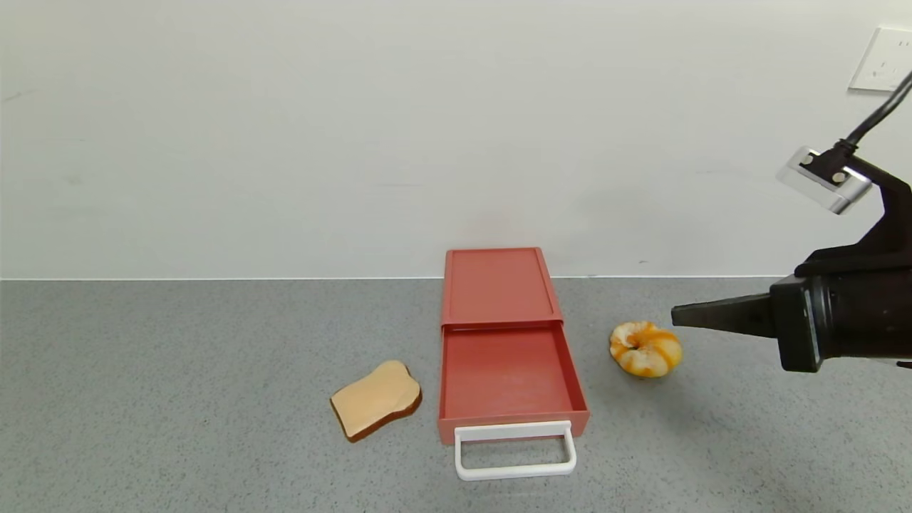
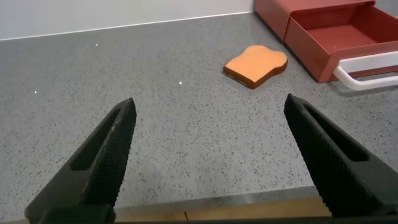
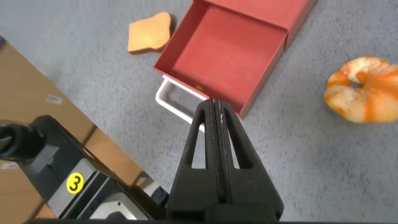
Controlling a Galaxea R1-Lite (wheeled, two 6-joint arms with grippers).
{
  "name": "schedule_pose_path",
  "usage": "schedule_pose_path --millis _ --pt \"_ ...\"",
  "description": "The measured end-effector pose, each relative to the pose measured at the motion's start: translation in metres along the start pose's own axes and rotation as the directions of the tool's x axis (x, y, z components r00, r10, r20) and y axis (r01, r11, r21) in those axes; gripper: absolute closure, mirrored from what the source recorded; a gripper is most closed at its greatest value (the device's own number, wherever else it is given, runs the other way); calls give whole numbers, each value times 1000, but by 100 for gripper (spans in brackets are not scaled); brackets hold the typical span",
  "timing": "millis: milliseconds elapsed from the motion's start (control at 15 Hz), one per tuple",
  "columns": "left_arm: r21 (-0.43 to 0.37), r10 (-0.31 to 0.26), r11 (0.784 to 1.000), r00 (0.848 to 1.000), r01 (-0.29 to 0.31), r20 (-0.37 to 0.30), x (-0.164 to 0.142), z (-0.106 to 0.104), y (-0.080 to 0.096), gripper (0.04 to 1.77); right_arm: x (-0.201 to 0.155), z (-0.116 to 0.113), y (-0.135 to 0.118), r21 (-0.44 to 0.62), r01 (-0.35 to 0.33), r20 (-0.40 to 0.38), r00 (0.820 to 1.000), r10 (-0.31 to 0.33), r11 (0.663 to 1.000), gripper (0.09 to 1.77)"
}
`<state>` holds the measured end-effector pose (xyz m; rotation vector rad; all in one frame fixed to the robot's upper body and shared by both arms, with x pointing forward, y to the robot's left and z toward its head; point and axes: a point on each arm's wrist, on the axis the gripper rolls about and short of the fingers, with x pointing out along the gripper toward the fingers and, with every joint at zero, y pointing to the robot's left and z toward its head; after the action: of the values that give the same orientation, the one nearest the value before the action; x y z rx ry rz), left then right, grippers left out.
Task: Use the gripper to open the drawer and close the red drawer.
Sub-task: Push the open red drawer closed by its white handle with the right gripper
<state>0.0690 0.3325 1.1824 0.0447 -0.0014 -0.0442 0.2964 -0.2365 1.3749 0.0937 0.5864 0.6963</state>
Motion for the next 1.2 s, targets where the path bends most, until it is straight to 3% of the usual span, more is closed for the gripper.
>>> schedule_pose_path --millis 267,733,1200 --pt "0 0 1000 1000 0 0 0 0 0 9 0 -8 -15 14 -28 49 998 27 1000 174" --pt "1 0 1000 1000 0 0 0 0 0 9 0 -10 -17 12 -24 43 999 23 1000 174" --pt "2 0 1000 1000 0 0 0 0 0 9 -2 7 -12 6 -23 16 1000 23 1000 174"
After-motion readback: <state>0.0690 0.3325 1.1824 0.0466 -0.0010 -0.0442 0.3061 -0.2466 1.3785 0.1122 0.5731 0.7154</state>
